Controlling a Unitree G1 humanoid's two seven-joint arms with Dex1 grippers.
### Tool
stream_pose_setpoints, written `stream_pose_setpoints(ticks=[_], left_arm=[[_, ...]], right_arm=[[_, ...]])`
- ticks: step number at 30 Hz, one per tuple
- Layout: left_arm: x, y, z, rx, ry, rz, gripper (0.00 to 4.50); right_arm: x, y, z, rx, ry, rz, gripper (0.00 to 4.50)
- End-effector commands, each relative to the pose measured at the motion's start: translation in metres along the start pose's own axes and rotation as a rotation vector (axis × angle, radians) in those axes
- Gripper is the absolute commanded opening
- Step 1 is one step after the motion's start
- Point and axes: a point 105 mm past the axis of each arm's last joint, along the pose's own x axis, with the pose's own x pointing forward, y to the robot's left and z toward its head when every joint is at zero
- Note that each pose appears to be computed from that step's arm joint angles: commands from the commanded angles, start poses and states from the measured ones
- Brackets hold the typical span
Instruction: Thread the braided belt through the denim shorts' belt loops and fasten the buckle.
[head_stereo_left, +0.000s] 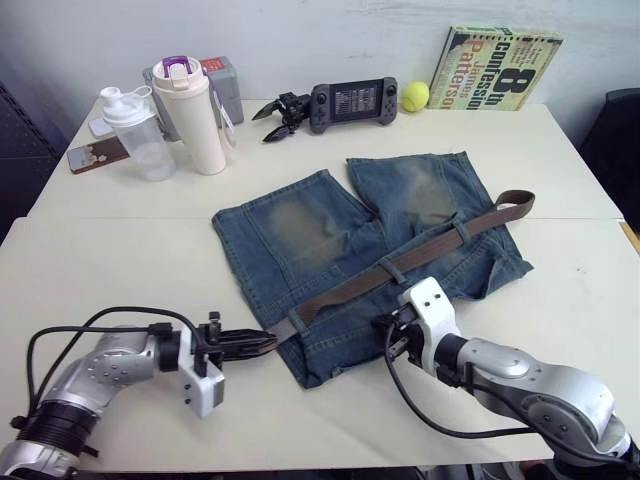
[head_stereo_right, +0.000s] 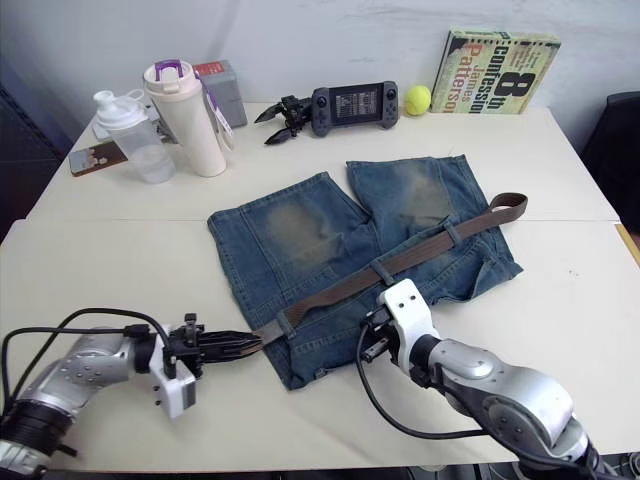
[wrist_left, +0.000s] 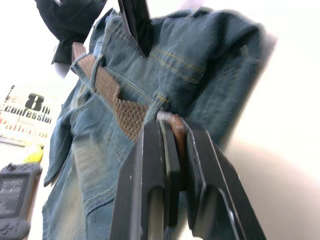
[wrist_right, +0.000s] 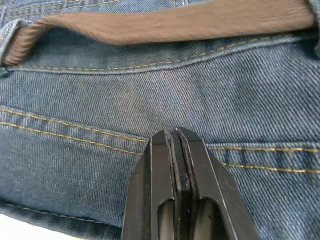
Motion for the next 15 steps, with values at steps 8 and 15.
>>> stream_pose_setpoints(ticks=[8, 15], left_arm=[[-0.174, -0.058, -0.043, -0.217, 0.522, -0.488, 0.0], [-0.236, -0.065, -0.065, -0.165, 0.856, -0.705, 0.0]], right_arm=[[0.018, 0.011, -0.017, 0.031, 0.072, 0.03, 0.02], [0.023, 0.017, -0.013, 0.035, 0.062, 0.051, 0.02]])
